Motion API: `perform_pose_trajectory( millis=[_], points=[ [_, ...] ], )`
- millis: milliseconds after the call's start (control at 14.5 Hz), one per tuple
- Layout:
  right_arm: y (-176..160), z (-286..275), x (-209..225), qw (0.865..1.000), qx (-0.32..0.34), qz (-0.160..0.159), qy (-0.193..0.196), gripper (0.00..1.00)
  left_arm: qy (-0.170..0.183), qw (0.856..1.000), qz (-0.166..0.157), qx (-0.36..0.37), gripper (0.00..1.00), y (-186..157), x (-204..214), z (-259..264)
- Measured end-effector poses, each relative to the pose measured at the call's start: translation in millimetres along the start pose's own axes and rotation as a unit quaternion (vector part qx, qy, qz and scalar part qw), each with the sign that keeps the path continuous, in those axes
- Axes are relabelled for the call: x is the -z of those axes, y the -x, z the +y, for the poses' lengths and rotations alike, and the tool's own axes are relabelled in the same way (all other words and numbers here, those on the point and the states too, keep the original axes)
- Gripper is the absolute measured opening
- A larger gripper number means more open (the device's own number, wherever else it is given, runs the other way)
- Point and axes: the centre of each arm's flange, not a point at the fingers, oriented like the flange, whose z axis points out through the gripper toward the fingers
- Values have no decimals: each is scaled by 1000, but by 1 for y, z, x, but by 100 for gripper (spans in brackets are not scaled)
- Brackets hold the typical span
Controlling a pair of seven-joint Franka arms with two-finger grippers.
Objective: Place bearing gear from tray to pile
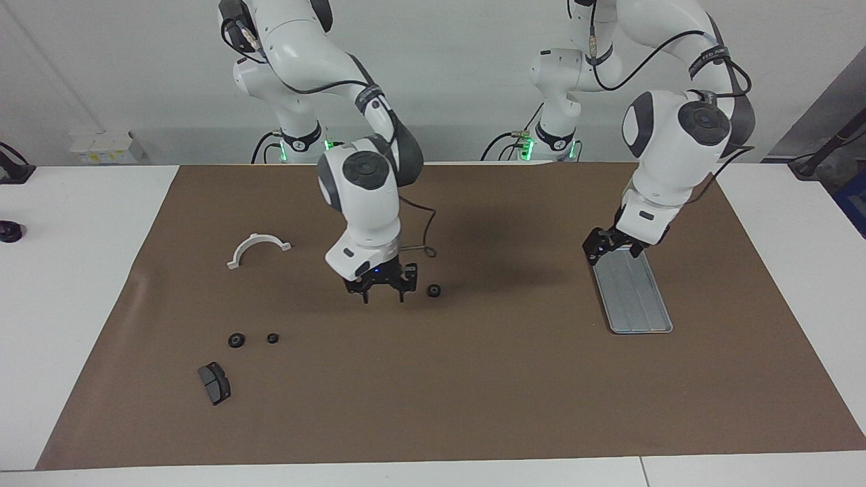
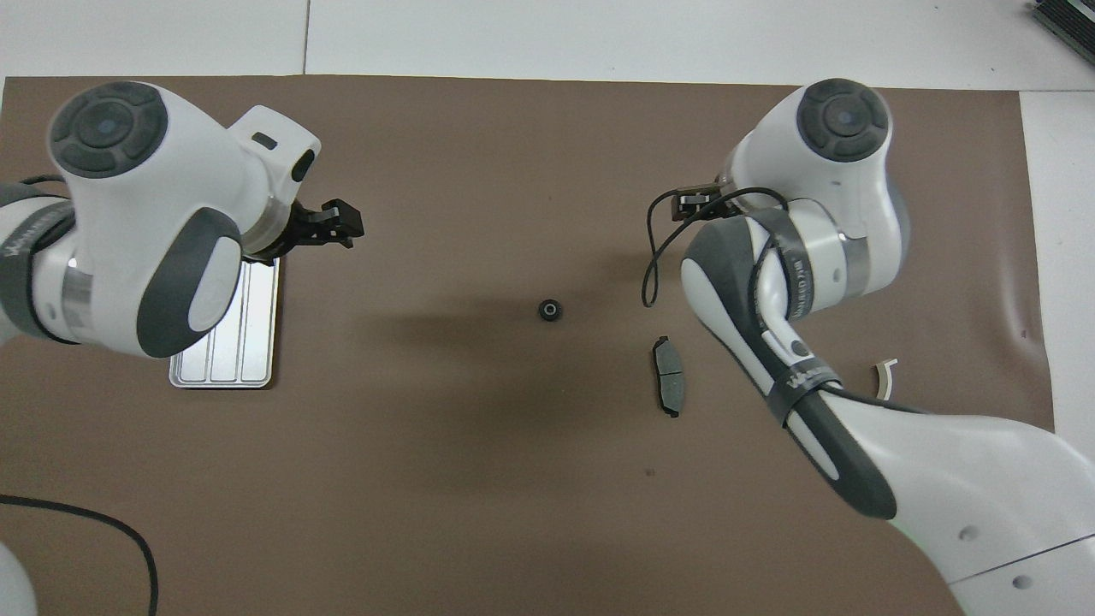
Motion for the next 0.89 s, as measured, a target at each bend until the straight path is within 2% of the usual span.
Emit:
perform_pose_trajectory(
  millis=[206, 481, 825, 894],
  points=[
    [23, -48, -22, 1000, -18, 11, -14, 76, -1, 999, -11, -50, 100, -2, 4, -44],
    [30, -59, -68, 1000, -26, 6, -14, 75, 0, 997, -14, -82, 100, 10, 28, -51],
    [42, -65, -88, 999, -32, -3, -9, 73, 0, 996, 15, -88, 100, 40, 90, -50],
    [44, -66, -89, 999, -36, -5, -8, 70, 0, 996, 22, -90, 100, 46, 102, -49]
  ],
)
